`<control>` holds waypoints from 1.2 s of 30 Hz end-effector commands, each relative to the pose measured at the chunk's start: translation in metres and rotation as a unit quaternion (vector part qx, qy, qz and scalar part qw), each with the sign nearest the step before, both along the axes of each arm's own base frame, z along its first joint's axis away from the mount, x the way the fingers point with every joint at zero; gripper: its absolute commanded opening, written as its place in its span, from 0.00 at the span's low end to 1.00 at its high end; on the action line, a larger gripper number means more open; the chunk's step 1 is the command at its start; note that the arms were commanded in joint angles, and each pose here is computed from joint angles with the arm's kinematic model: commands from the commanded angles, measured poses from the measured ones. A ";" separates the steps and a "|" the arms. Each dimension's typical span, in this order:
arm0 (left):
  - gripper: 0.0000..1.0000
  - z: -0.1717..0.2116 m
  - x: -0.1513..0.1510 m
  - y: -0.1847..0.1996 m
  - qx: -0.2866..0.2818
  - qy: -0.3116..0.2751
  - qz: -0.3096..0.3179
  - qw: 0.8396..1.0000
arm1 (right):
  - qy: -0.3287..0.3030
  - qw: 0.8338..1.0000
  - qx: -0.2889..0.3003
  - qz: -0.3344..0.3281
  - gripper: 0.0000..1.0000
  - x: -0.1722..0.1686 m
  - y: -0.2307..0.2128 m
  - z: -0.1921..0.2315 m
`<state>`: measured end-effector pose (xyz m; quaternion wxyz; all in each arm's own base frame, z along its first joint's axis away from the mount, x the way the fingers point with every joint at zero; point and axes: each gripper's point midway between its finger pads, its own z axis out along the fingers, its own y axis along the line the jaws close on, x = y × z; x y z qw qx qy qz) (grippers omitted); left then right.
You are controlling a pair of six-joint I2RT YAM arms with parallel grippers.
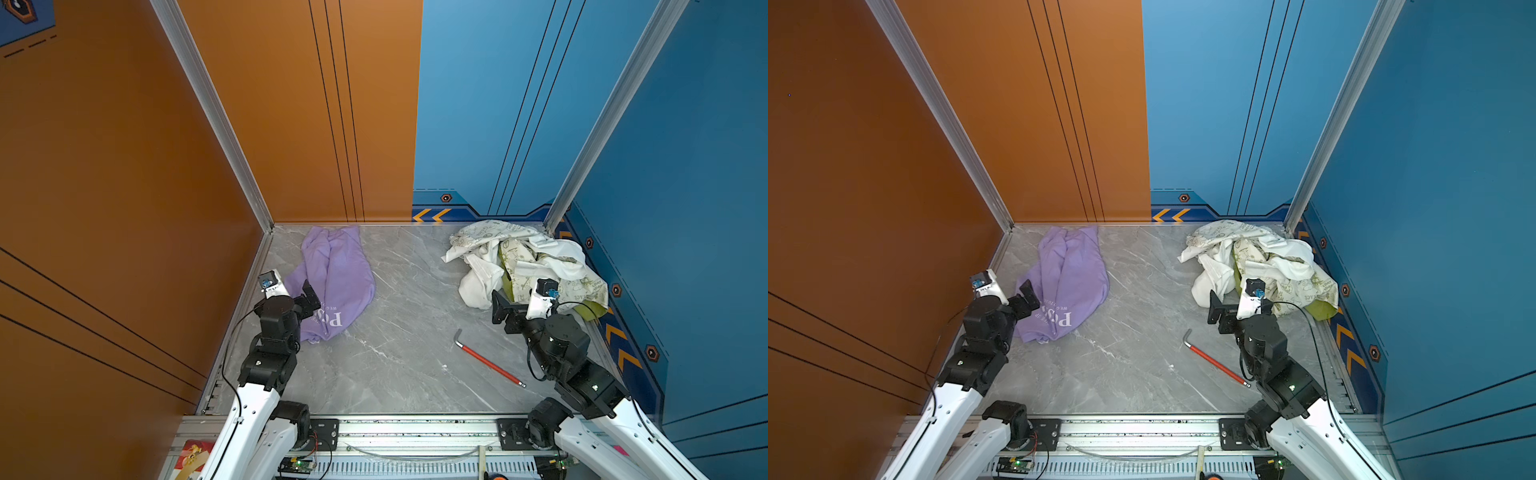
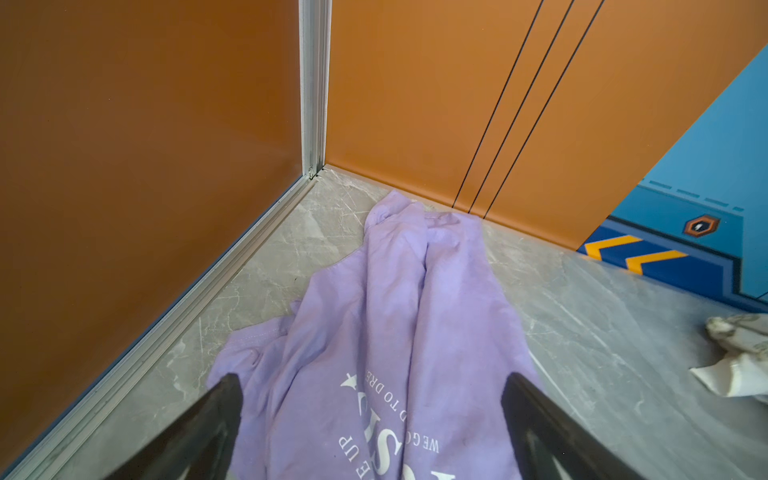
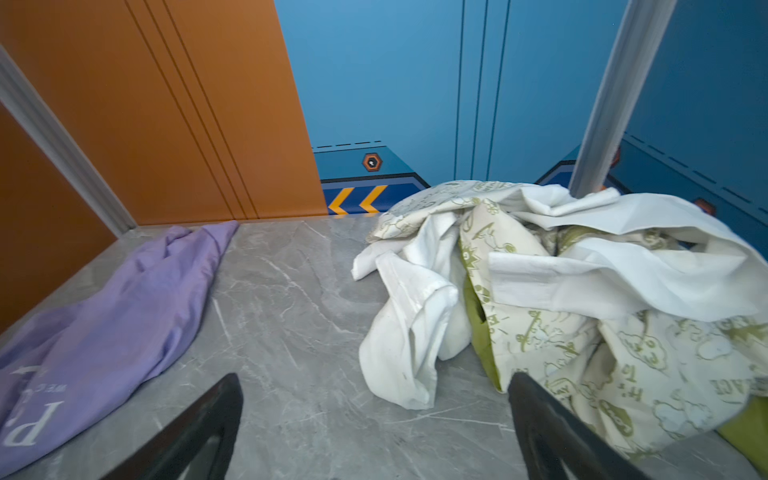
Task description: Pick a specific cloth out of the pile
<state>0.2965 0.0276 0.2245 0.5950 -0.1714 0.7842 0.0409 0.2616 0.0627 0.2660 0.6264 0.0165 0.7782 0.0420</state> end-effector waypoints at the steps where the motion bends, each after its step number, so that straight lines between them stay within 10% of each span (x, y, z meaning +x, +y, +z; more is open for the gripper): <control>1: 0.98 0.002 0.018 0.008 0.043 -0.060 0.008 0.997 | -0.001 0.997 -0.054 -0.056 1.00 0.015 -0.027 -0.011; 14: 0.98 -0.098 0.063 0.034 0.059 0.059 0.058 0.995 | 0.038 0.989 -0.009 -0.145 1.00 0.075 -0.095 -0.110; 36: 0.98 -0.130 0.093 0.000 0.115 0.037 -0.042 0.992 | 0.036 0.996 -0.011 -0.076 1.00 0.125 -0.084 -0.169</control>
